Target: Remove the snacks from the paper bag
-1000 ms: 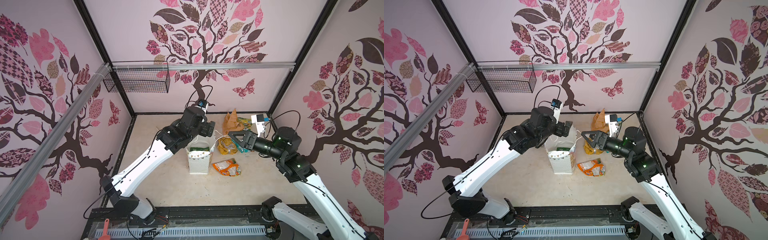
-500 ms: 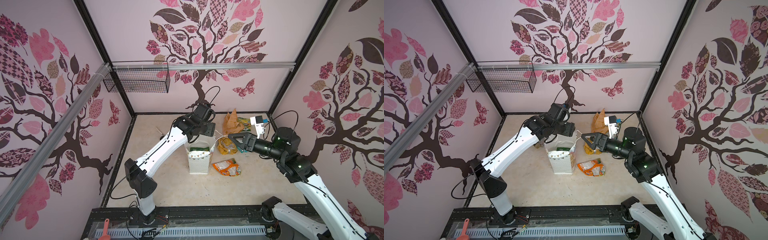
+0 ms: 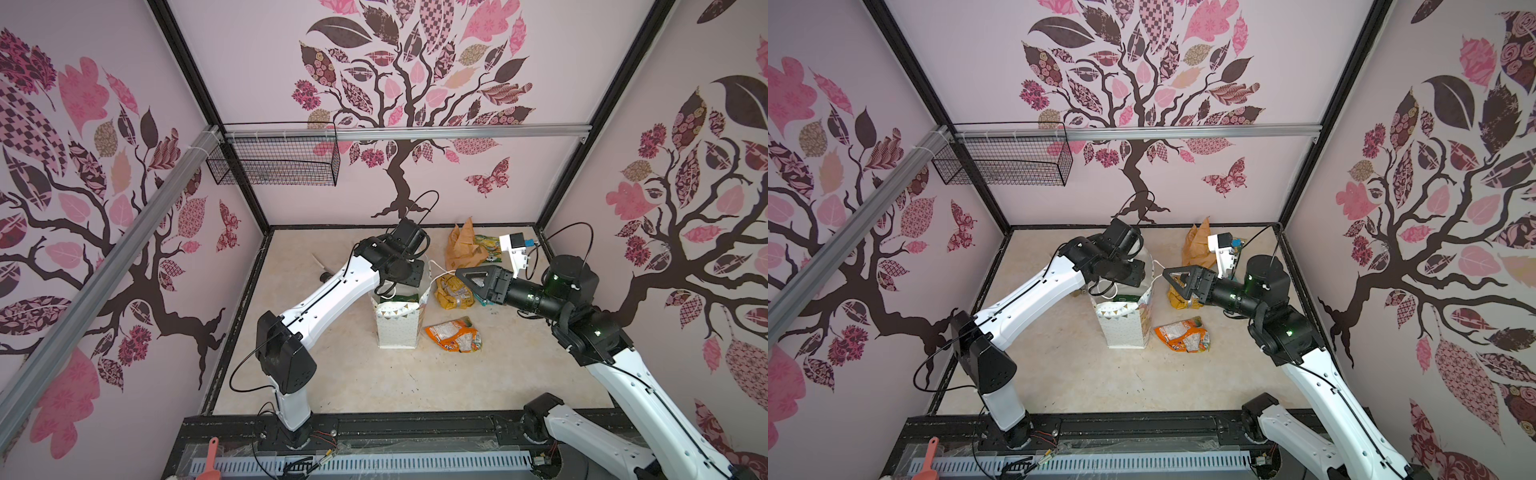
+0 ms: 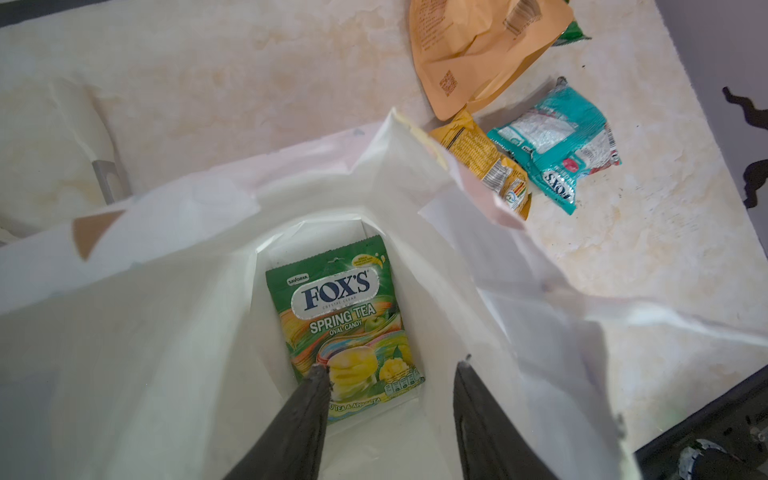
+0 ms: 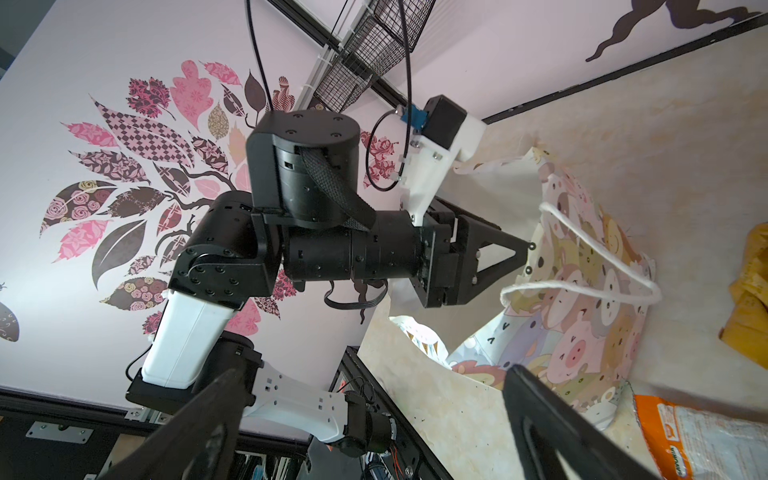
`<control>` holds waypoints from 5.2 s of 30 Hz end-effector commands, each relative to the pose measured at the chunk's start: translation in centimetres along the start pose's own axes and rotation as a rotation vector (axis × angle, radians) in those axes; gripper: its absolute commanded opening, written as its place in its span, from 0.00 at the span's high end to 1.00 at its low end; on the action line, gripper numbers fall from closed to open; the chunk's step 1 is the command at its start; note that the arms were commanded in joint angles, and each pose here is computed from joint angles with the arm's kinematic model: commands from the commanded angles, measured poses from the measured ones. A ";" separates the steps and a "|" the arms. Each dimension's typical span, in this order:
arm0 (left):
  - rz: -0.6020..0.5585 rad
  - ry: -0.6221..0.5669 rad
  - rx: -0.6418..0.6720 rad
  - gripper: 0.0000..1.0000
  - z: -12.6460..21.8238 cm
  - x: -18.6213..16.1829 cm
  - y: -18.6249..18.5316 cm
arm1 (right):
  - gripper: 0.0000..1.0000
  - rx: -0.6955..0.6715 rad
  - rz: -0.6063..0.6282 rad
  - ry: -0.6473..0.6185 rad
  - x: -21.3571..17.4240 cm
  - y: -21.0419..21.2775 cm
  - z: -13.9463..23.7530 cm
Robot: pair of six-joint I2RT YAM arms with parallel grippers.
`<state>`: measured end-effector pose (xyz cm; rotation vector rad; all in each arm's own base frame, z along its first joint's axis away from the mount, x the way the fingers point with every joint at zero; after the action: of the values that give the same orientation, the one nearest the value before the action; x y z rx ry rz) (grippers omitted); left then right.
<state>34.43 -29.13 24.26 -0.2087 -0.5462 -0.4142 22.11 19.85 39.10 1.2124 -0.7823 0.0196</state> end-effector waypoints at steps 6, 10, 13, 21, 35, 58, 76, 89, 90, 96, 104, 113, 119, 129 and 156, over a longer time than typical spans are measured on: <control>-0.007 0.092 0.014 0.51 -2.7 -2.8 0.6 | 0.00 -0.011 0.004 -0.002 -0.4 -0.4 0.1; -0.019 0.136 0.028 0.52 -3.9 -3.9 0.8 | 0.00 -0.017 -0.006 0.006 -0.6 -0.8 -0.1; -0.024 0.154 0.029 0.53 -4.5 -4.4 0.8 | 0.00 -0.021 -0.005 0.005 -0.6 -0.9 -0.1; -0.021 0.198 0.030 0.52 -5.9 -5.4 0.8 | 0.00 -0.037 -0.020 0.012 -0.9 -1.6 -0.2; -0.030 0.291 0.052 0.48 -9.0 -7.2 1.4 | 0.00 -0.035 -0.020 0.010 -0.8 -1.5 -0.4; -0.049 0.317 0.069 0.29 -15.8 -10.9 2.2 | 0.00 -0.039 -0.023 0.014 -1.0 -1.5 -0.1; -0.031 0.394 0.061 0.45 -19.0 -14.9 2.6 | 0.00 -0.040 -0.029 0.015 -0.9 -1.5 -0.2; -0.035 0.340 0.051 0.97 -16.3 -12.3 2.3 | 0.00 -0.050 -0.035 0.015 -1.0 -1.9 -0.4; -0.033 0.331 0.053 1.00 -15.9 -12.0 2.4 | 0.00 -0.053 -0.036 0.015 -1.0 -2.0 -0.4; -0.029 0.271 0.056 1.00 -13.7 -9.9 2.3 | 0.00 -0.071 -0.049 0.020 -1.0 -2.4 -0.6; -0.020 0.194 0.046 1.00 -10.7 -7.4 2.0 | 0.00 -0.084 -0.062 0.023 -0.9 -2.9 -1.1; -0.017 0.113 0.026 1.00 -7.3 -5.1 1.6 | 0.00 -0.110 -0.080 0.022 -0.8 -3.8 -1.5; -0.013 0.051 0.018 1.00 -5.0 -3.6 1.5 | 0.00 -0.122 -0.090 0.022 -0.9 -4.2 -1.7; -0.030 -0.012 0.012 1.00 -2.6 -2.1 1.4 | 0.00 -0.148 -0.113 0.042 -1.4 -5.3 -2.1; -0.121 -0.158 0.017 1.00 -1.8 -3.9 -0.1 | 0.00 -0.202 -0.139 0.213 -5.0 -7.0 -7.3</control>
<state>31.57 -28.41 19.10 -0.1958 -0.6189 -0.5040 24.78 24.62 28.08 1.0234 -0.4785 -0.0580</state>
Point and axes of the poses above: each gripper's point midway between its finger pads, its own z axis back along the fingers, its own y axis along the line the jaws close on, x = y × z, the point moved 1 cm from there along z, back along the fingers, and after that the axes turned 4 degrees about -z, right-handed, at the moved point
